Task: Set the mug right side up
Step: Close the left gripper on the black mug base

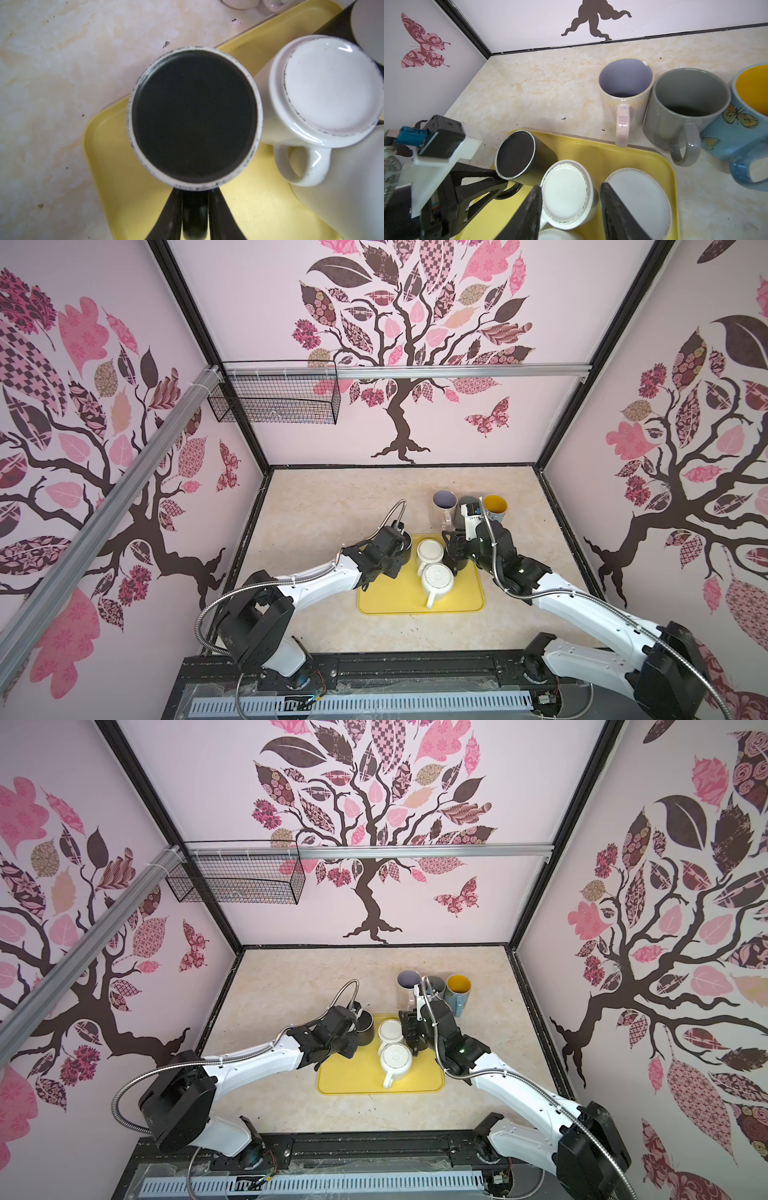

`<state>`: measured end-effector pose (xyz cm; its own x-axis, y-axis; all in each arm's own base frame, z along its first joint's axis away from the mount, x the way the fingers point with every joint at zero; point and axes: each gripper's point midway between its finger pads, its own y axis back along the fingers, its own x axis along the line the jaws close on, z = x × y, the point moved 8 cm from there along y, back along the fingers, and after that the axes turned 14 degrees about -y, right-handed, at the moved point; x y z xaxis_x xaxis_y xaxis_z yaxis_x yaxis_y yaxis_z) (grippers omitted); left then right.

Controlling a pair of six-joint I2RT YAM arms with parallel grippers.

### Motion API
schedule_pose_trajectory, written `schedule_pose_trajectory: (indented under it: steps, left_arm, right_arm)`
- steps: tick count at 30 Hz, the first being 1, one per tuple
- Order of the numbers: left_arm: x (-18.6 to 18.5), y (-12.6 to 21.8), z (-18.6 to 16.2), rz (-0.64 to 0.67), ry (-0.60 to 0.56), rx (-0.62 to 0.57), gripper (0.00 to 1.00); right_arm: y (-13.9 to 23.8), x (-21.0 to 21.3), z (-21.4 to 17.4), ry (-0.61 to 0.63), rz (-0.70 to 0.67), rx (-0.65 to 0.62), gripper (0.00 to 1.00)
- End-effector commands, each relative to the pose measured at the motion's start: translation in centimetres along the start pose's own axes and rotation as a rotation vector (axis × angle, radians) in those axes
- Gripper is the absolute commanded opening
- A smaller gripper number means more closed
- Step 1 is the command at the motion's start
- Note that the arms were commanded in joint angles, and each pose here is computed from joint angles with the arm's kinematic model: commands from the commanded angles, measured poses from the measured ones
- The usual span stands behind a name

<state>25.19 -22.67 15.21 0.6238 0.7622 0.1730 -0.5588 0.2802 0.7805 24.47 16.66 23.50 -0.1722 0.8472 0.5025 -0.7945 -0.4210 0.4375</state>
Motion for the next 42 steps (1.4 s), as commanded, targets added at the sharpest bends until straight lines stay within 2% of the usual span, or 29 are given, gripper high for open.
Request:
schedule_pose_trajectory:
  steps: [1,7,24,33,38,42]
  left_arm:
    - [0.0,0.4,0.0,0.012,0.018,-0.029,0.28]
    - [-0.1,0.2,-0.4,0.014,0.015,-0.017,0.36]
    - [-0.2,-1.4,0.6,0.033,-0.006,0.014,0.34]
    - [-0.2,-1.5,1.6,0.031,-0.012,0.002,0.27]
    - [-0.3,-1.6,1.7,0.03,-0.015,0.002,0.21]
    - [-0.3,-1.5,1.9,0.02,-0.02,-0.002,0.12]
  right_arm:
    - [0.1,0.1,-0.1,0.002,0.01,-0.005,0.49]
    - [0.1,0.1,-0.1,0.001,0.013,-0.005,0.5]
    - [0.1,0.0,-0.1,0.004,0.006,-0.008,0.5]
    - [-0.1,0.0,-0.3,0.006,0.007,0.005,0.5]
    - [-0.4,0.0,-0.5,0.005,0.007,0.016,0.5]
    - [-0.4,0.0,-0.5,0.006,0.009,0.02,0.49]
